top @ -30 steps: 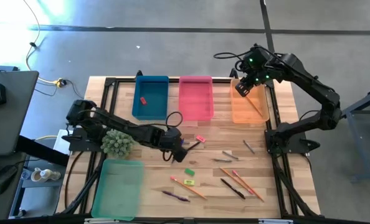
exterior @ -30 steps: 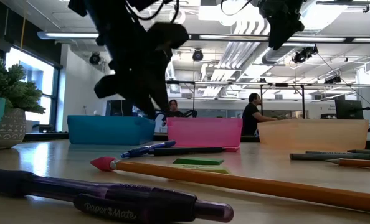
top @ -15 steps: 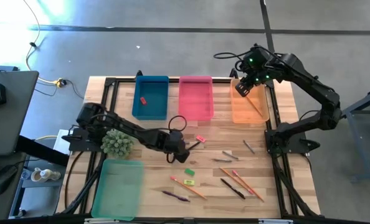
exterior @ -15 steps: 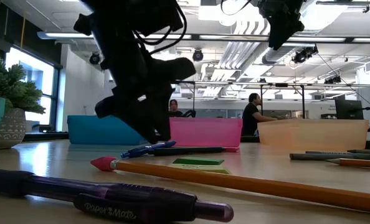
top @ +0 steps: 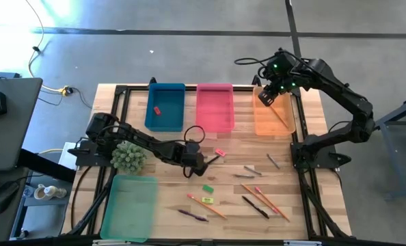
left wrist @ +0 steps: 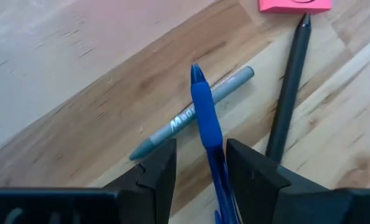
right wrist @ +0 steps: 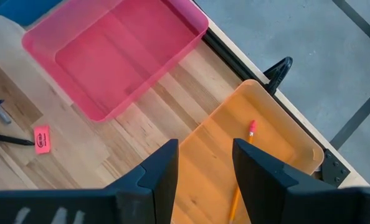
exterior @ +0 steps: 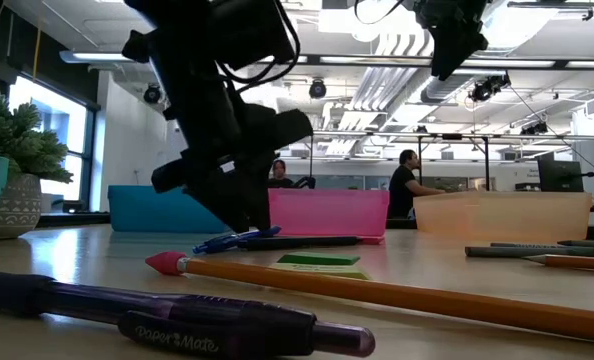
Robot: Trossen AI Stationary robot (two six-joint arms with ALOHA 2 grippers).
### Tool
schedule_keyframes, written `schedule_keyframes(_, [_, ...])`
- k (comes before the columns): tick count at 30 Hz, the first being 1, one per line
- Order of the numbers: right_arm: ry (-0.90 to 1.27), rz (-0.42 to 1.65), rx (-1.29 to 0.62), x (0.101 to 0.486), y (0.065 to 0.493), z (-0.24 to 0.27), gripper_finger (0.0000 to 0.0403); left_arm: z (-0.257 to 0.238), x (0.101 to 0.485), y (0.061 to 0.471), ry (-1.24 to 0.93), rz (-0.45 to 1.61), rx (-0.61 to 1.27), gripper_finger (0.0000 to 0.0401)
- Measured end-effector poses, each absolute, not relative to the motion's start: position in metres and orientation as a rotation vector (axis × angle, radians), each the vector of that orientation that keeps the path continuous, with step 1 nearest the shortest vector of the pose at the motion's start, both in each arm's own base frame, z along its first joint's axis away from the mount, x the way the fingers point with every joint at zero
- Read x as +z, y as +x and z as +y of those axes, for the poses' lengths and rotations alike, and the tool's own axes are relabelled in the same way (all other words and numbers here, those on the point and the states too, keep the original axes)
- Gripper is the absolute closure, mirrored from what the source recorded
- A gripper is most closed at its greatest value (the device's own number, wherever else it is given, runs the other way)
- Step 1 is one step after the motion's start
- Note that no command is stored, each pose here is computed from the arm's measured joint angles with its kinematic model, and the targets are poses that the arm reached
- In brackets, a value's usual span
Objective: Sort crayons/erasers/pens/pencils in bins
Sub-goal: Put the blue pen into the blue bin
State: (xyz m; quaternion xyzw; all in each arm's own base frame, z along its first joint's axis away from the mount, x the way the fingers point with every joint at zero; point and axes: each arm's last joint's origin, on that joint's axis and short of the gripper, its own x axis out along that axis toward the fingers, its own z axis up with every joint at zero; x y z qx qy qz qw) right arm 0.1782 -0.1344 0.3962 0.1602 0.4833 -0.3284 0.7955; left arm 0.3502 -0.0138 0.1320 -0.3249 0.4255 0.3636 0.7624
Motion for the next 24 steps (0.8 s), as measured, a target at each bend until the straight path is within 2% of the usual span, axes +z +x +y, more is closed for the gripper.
schedule_keyframes(12, [0.309,1.051,-0.737,0.3963,0.1774,-0.1354,0.0258,-0.0153,0.1228,0.3516,-0.731,0.951,0.806,0.0280])
schedule_keyframes(24, [0.284,1.049,-0.728,0.3968,0.1777,-0.1364,0.0258,-0.0150,0.1248,0.3489,-0.731,0.966,0.802,0.0390])
